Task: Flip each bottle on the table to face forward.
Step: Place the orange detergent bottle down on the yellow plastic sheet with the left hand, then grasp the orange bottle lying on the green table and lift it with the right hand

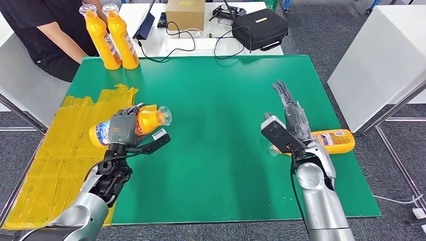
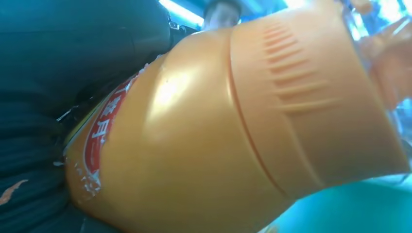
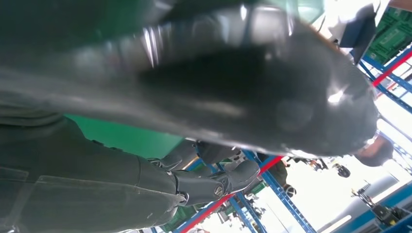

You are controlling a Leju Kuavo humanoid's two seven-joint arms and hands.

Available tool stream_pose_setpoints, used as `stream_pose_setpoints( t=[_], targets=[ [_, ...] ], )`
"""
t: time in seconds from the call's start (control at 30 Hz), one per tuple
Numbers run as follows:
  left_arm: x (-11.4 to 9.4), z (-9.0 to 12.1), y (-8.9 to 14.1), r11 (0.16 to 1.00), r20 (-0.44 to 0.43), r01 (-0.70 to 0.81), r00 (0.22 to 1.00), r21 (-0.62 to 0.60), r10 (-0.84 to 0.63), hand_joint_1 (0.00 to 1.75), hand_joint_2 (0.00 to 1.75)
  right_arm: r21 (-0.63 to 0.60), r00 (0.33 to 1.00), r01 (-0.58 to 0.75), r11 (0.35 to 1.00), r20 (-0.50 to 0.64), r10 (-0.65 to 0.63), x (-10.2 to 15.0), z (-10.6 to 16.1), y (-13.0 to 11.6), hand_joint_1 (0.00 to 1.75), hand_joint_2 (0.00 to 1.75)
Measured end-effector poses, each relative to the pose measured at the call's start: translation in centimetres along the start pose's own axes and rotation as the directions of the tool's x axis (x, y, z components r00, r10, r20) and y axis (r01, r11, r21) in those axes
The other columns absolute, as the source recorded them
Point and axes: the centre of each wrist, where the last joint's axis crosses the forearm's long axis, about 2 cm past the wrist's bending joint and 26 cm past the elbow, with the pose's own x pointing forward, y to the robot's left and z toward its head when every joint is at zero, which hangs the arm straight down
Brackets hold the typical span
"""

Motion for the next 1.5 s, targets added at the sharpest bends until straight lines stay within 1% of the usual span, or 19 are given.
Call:
stream_pose_setpoints(
  t=[0.13,0.27,0.4,0.5,0.67,0.77,0.9,0.97,1.07,1.17,1.2,1.27,1.33,1.4,1.43,1.5],
  targets=[
    [0.0,0.5,-1.1,0.996,-0.055,0.027,0.998,-0.082,-0.031,1.75,1.75,0.0,1.0,-0.012,1.0,-0.019,0.012,-0.8,0.3,-0.4,0.0,0.0],
    [-0.3,0.7,-1.5,0.991,-0.09,0.049,0.994,-0.126,-0.061,1.75,1.75,0.008,0.999,-0.026,1.0,-0.024,0.026,-2.0,0.8,-1.2,0.0,0.0],
    [-0.8,1.3,-2.0,0.985,-0.111,0.072,0.99,-0.156,-0.09,0.0,0.0,0.022,0.999,-0.035,0.999,-0.029,0.036,-3.6,1.3,-2.2,0.0,0.0],
    [-1.5,1.9,-2.4,0.98,-0.125,0.092,0.985,-0.178,-0.115,0.0,0.0,0.029,0.998,-0.053,0.998,-0.04,0.054,-4.0,1.3,-2.3,0.0,0.0],
    [-3.2,2.4,-2.7,0.97,-0.128,0.118,0.981,-0.215,-0.147,0.0,0.0,0.037,0.995,-0.074,0.997,-0.071,0.076,-4.1,1.0,-1.8,0.0,0.0],
    [-3.9,2.5,-2.6,0.97,-0.119,0.133,0.98,-0.203,-0.159,0.0,0.0,0.038,0.993,-0.079,0.996,-0.084,0.082,-4.2,0.8,-1.4,0.0,0.0],
    [-4.5,2.8,-2.5,0.978,-0.094,0.112,0.987,-0.178,-0.13,0.0,0.0,0.046,0.988,-0.104,0.994,-0.108,0.108,-4.8,1.4,-0.8,0.0,1.75],
    [-4.7,2.8,-2.3,0.984,-0.083,0.089,0.991,-0.154,-0.103,0.0,0.0,0.056,0.983,-0.126,0.99,-0.127,0.132,-5.1,2.1,-0.5,0.0,1.75],
    [-4.8,2.1,-1.6,0.992,-0.069,0.061,0.995,-0.106,-0.068,0.0,0.0,0.071,0.973,-0.152,0.986,-0.163,0.162,-5.7,3.3,-0.2,0.0,1.75],
    [-4.7,1.3,-0.8,0.998,-0.063,0.032,0.997,-0.058,-0.036,0.0,0.0,0.09,0.962,-0.168,0.982,-0.202,0.183,-6.6,5.0,-0.1,0.0,1.75],
    [-4.7,1.1,-0.6,0.999,-0.052,0.0,0.999,-0.038,-0.002,0.0,0.0,0.098,0.958,-0.173,0.98,-0.214,0.191,-6.8,5.8,-0.2,0.0,1.75],
    [-4.8,0.6,0.0,0.991,-0.014,-0.132,0.991,0.02,0.133,0.0,0.0,0.113,0.95,-0.181,0.977,-0.236,0.203,-7.2,7.5,-0.3,0.0,0.87],
    [-5.2,0.1,0.5,0.942,0.018,-0.322,0.947,0.098,0.322,0.0,0.0,0.123,0.944,-0.18,0.976,-0.256,0.206,-7.6,9.2,-0.6,0.0,0.0],
    [-5.6,-0.4,1.0,0.852,0.021,-0.506,0.861,0.132,0.508,0.0,0.0,0.121,0.94,-0.174,0.977,-0.275,0.201,-8.1,10.7,-1.1,0.0,0.0],
    [-5.6,-0.6,1.2,0.802,0.019,-0.584,0.809,0.122,0.587,0.0,0.0,0.115,0.939,-0.171,0.979,-0.282,0.197,-8.3,11.3,-1.4,0.0,0.0],
    [-5.5,-1.1,1.5,0.702,0.015,-0.709,0.704,0.07,0.71,0.0,0.0,0.099,0.937,-0.166,0.981,-0.294,0.188,-8.8,12.4,-2.1,0.0,0.87]
  ],
)
